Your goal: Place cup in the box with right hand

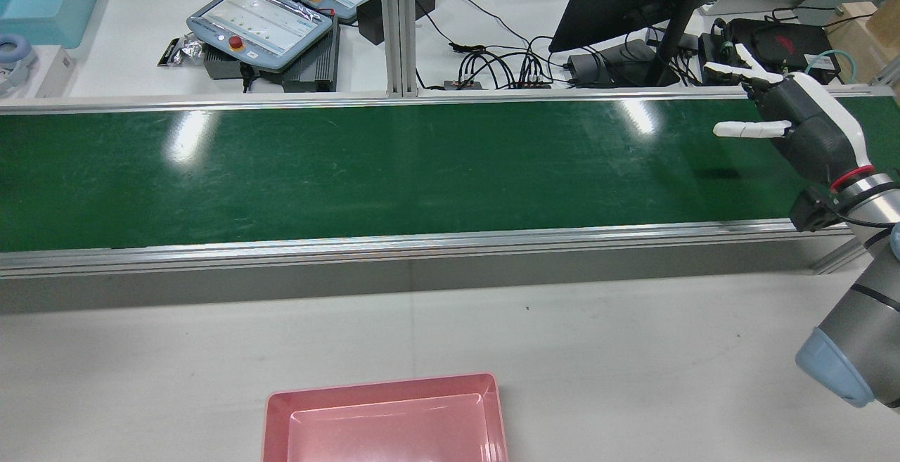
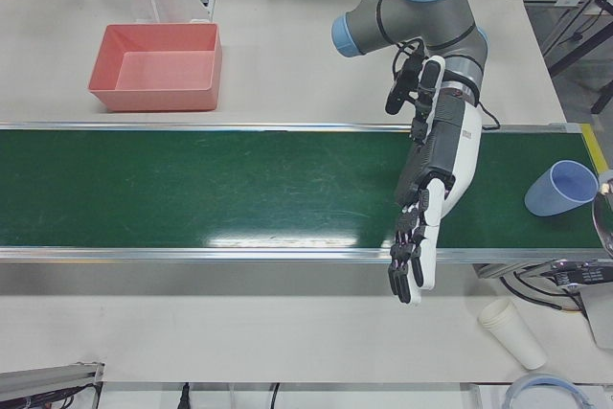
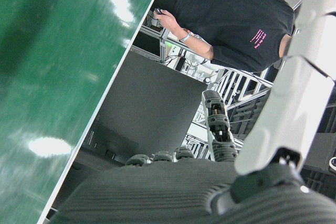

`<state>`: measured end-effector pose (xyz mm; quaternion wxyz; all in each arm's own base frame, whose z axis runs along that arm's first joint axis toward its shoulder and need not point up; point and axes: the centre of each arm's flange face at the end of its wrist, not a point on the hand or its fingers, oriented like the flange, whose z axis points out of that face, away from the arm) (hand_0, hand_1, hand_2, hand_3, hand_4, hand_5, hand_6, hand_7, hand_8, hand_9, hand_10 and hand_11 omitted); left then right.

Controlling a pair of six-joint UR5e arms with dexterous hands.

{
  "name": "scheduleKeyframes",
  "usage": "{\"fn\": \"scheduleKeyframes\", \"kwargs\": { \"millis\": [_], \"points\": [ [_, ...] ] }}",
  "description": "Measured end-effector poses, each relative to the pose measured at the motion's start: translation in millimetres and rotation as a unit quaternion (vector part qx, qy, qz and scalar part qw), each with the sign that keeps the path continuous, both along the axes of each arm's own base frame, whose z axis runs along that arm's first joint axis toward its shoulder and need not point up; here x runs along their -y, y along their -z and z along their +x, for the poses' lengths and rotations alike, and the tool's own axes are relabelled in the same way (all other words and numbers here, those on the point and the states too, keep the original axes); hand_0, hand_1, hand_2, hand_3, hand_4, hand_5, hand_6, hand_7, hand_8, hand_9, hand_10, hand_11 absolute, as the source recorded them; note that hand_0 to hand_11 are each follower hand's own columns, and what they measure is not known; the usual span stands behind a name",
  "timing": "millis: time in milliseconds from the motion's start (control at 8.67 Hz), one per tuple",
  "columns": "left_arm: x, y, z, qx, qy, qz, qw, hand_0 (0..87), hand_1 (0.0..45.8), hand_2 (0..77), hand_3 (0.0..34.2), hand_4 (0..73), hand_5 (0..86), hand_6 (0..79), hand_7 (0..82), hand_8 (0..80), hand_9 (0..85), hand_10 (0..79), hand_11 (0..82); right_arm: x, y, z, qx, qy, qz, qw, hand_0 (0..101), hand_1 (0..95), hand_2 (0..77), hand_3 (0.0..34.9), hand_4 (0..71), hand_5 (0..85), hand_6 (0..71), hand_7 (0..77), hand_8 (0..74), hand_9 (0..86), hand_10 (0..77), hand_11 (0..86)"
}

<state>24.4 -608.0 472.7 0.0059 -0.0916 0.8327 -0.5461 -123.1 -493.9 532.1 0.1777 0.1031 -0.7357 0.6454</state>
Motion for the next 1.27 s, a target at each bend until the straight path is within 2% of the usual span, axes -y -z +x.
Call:
{"fn": "scheduleKeyframes", "kwargs": {
  "millis": [115,231,346,462,577,692,808,923,1038,1154,1269],
  "points": [
    [0,0,0,0.000,0.000,0.000,1.0000,0.0,0.5,0.0,0.0,1.1,0.0,0.0,0.0,0.0,0.0,0.0,0.0,0,0,0,0.000,0.000,0.000,1.0000,47,10.4,1.6,0.0,8.7,2.7,1.6,2.7,0.5,0.5,0.5,1.1],
    [0,0,0,0.000,0.000,0.000,1.0000,0.0,0.5,0.0,0.0,1.1,0.0,0.0,0.0,0.0,0.0,0.0,0.0,1,-1,-1,0.000,0.000,-0.001,1.0000,47,12.0,7.6,0.0,8.7,2.7,1.6,2.7,0.5,0.5,0.0,1.1],
    [0,0,0,0.000,0.000,0.000,1.0000,0.0,0.5,0.0,0.0,1.1,0.0,0.0,0.0,0.0,0.0,0.0,0.0,1,-1,1,0.000,-0.001,-0.001,1.0000,48,4.9,4.4,0.0,9.8,3.3,1.6,2.7,0.5,0.5,0.5,1.1],
    [0,0,0,0.000,0.000,0.000,1.0000,0.0,0.5,0.0,0.0,1.1,0.5,0.0,0.0,0.0,0.0,0.0,0.0,1,-2,5,-0.001,-0.005,-0.002,1.0000,48,12.0,1.1,0.0,9.8,3.3,1.6,2.7,0.5,0.5,0.0,0.5],
    [0,0,0,0.000,0.000,0.000,1.0000,0.0,0.5,0.0,0.0,1.1,0.5,0.0,0.0,0.0,0.0,0.0,0.0,3,-7,15,-0.003,-0.014,-0.006,0.9999,48,8.2,1.1,0.0,9.8,3.3,1.6,2.7,0.5,0.5,0.5,0.5],
    [0,0,0,0.000,0.000,0.000,1.0000,0.0,0.5,0.0,0.0,1.1,0.5,0.0,0.0,0.0,0.0,0.0,0.0,6,-16,28,-0.009,-0.024,-0.014,0.9996,48,10.9,1.1,0.0,9.8,3.3,1.6,2.2,0.5,0.5,0.5,1.1],
    [0,0,0,0.000,0.000,0.000,1.0000,0.0,0.5,0.0,0.0,1.1,0.5,0.0,0.0,0.0,0.0,0.0,0.0,10,-32,43,-0.016,-0.031,-0.027,0.9990,47,12.5,14.2,0.0,4.9,3.3,1.6,1.6,0.5,0.5,0.5,0.5],
    [0,0,0,0.000,0.000,0.000,1.0000,0.0,0.5,0.0,0.0,1.1,0.5,0.0,0.0,0.0,0.0,0.0,0.0,14,-48,55,-0.020,-0.036,-0.033,0.9986,47,12.5,14.2,0.0,4.9,3.3,1.6,1.6,0.5,0.5,0.5,0.5],
    [0,0,0,0.000,0.000,0.000,1.0000,0.0,0.5,0.0,0.0,1.1,0.0,0.0,0.0,0.0,0.0,0.0,0.0,20,-67,66,-0.022,-0.040,-0.034,0.9984,47,8.7,7.1,0.0,7.1,3.3,1.6,1.6,0.5,0.5,0.5,0.5],
    [0,0,0,0.000,0.000,0.000,1.0000,0.0,0.5,0.0,0.0,1.1,0.0,0.0,0.0,0.0,0.0,0.0,0.0,24,-84,74,-0.021,-0.043,-0.032,0.9983,48,10.4,2.2,0.0,8.2,3.3,1.6,1.6,0.5,0.5,0.5,1.1],
    [0,0,0,0.000,0.000,0.000,1.0000,0.0,0.5,0.0,0.0,1.1,0.0,0.0,0.0,0.0,0.0,0.0,0.0,27,-93,78,-0.020,-0.045,-0.028,0.9984,48,13.6,3.3,0.0,6.0,3.3,1.6,1.6,0.5,0.5,0.5,0.5]
  ]
}}
